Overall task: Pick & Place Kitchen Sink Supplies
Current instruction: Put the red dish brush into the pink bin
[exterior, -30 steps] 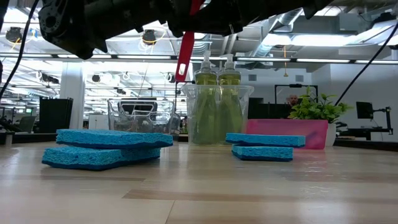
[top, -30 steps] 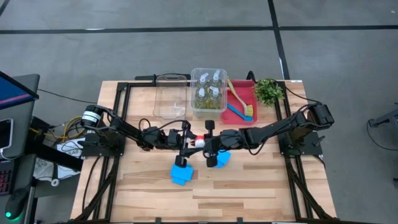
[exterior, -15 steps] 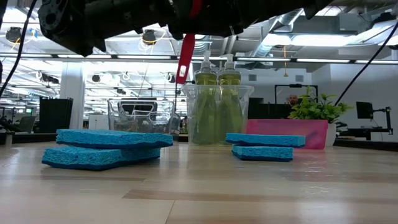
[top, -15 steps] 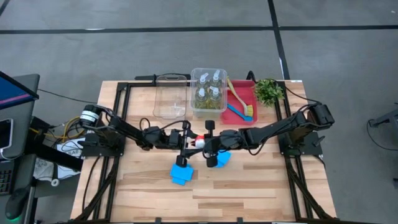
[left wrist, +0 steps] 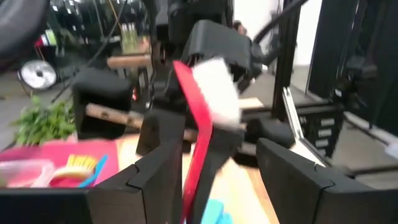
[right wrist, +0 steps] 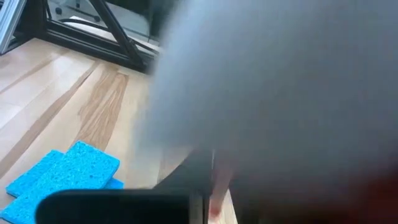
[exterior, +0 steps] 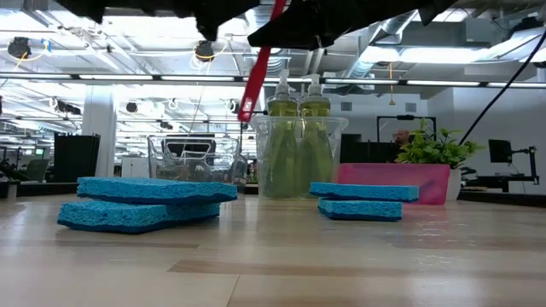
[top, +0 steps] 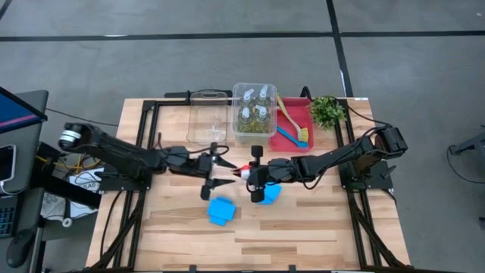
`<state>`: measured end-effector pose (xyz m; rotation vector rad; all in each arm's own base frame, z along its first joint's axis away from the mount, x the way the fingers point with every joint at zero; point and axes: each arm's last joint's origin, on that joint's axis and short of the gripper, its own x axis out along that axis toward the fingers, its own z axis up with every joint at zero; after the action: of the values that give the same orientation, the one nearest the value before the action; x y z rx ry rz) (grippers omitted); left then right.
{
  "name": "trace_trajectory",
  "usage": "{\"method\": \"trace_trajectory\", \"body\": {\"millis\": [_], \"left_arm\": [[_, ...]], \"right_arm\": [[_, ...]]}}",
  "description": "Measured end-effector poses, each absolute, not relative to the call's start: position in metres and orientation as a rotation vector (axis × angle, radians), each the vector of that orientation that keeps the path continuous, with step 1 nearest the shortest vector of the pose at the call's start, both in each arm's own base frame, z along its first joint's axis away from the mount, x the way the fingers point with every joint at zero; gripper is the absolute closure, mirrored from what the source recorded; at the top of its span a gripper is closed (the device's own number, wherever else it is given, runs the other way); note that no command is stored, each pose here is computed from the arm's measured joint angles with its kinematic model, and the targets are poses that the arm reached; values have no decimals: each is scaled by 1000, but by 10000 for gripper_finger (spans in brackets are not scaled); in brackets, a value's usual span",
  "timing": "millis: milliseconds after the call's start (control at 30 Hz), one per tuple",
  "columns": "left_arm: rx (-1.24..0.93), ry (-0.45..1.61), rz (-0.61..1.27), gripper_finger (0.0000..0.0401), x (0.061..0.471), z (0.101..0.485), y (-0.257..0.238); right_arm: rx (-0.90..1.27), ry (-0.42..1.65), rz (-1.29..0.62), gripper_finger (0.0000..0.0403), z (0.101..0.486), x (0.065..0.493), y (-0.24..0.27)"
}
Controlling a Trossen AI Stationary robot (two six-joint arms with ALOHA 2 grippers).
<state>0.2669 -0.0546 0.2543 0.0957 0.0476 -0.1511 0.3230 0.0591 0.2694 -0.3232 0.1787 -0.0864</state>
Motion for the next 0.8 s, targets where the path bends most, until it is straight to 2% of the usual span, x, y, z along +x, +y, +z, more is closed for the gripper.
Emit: {"method": "trace_trajectory", "body": {"millis": [200, 433, 600, 800], "left_arm": [[80, 110, -152, 182, 244, 261, -50], [75, 79, -105, 182, 227, 252, -45], [78, 73, -19, 182, 225, 248, -42], [81, 70, 3, 182, 225, 248, -41]], "right_arm": [[-324, 179, -86, 391, 269, 323, 59], [-323, 178, -85, 366, 269, 323, 59], [-323, 178, -85, 394, 269, 323, 59], [-323, 178, -83, 381, 269, 323, 59]]}}
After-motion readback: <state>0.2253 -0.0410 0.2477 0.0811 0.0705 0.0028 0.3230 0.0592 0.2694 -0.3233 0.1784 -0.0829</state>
